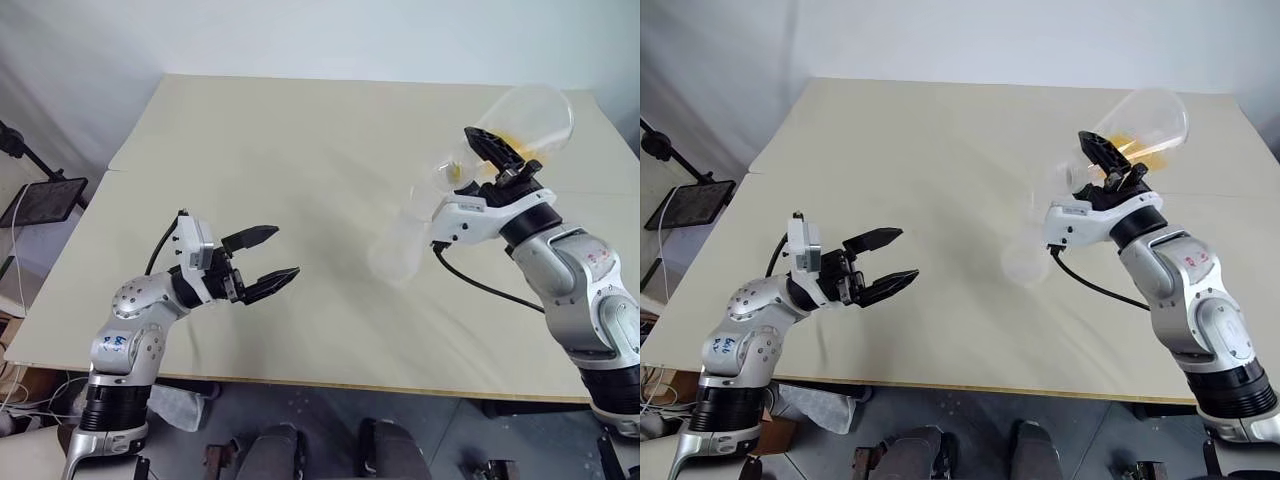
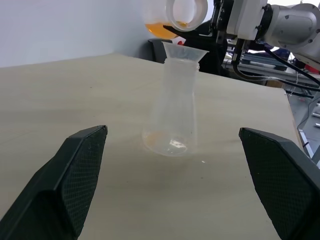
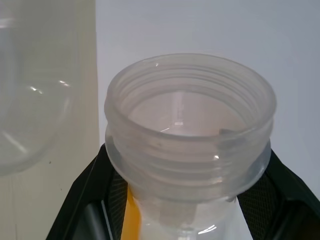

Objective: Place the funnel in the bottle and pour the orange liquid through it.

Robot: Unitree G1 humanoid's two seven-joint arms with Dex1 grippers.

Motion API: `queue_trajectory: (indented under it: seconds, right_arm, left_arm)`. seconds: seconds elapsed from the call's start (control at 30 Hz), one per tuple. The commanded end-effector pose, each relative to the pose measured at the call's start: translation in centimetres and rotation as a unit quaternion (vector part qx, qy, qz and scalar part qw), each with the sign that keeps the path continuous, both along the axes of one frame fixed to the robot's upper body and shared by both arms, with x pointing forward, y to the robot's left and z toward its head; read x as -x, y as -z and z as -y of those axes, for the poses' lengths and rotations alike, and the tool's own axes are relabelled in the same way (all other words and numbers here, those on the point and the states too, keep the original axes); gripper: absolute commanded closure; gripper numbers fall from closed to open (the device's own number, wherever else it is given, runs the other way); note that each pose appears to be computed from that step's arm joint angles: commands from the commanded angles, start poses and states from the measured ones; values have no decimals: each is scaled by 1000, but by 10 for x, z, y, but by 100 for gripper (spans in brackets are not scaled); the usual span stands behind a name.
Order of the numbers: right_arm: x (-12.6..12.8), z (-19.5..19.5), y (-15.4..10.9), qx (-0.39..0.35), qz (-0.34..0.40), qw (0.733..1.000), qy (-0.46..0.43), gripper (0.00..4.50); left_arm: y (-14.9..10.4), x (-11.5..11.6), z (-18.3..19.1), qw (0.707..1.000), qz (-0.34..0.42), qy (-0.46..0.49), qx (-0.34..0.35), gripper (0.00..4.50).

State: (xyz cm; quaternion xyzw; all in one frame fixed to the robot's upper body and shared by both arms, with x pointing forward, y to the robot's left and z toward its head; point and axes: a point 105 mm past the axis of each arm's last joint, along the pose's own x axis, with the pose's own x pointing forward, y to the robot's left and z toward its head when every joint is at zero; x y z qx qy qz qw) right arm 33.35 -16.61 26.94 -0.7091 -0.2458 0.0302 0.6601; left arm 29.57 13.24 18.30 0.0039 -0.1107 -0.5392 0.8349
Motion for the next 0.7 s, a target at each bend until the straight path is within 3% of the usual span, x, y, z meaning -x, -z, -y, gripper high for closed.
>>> queue_trajectory:
  seconds: [0.03, 0.7]
  right_arm:
    - [4, -1, -8, 14, 32, 999, 2, 199]
    - [3, 3, -5, 67, 53, 996, 20, 199]
  left_arm:
    - [-8, 0, 2, 1000, 21, 4, 2, 0]
    - [-8, 1, 4, 1000, 22, 8, 3, 0]
